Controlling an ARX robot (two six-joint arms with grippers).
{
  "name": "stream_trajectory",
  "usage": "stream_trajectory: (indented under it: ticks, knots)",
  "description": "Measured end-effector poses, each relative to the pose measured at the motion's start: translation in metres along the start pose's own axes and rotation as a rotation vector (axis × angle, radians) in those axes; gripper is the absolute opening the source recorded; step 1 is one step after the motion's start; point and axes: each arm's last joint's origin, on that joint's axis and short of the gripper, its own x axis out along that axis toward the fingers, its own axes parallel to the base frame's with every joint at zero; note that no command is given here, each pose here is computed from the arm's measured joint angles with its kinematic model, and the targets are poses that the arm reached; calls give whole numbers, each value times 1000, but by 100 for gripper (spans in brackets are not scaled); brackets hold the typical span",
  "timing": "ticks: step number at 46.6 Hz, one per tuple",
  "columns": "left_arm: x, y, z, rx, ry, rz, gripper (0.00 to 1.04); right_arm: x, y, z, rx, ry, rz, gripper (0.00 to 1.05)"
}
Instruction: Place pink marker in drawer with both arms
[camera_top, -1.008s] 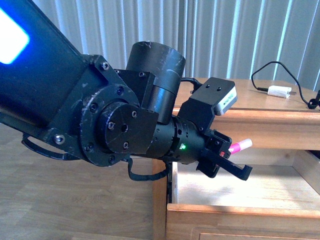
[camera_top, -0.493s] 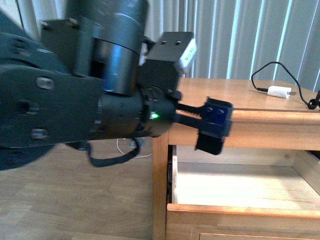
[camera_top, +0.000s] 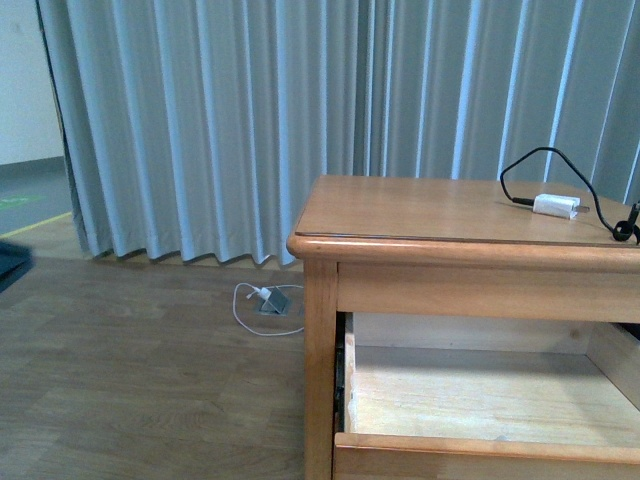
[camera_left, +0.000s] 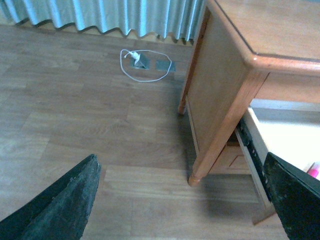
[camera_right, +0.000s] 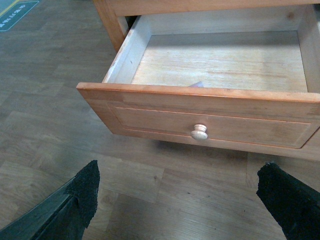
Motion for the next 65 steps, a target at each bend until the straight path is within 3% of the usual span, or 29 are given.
stream_trajectory:
  ticks: [7, 17, 22, 26, 40, 65]
  knots:
    - [-40, 11, -26, -34, -8, 53, 99, 0, 0, 0, 0, 0, 0, 96]
    - [-46, 12, -25, -42, -46, 63, 98, 0, 0, 0, 0, 0, 0, 96]
    - [-50, 15, -34, 37, -189, 83, 74, 0, 0, 0, 0, 0, 0, 96]
    - [-56, 25, -43, 61, -197, 91, 53, 0, 0, 0, 0, 0, 0, 96]
    - [-63, 27, -59, 72, -197, 95, 4, 0, 0, 0, 0, 0, 0, 96]
    - [-76, 27, -75, 79, -224, 95, 4, 0, 0, 0, 0, -1, 0, 96]
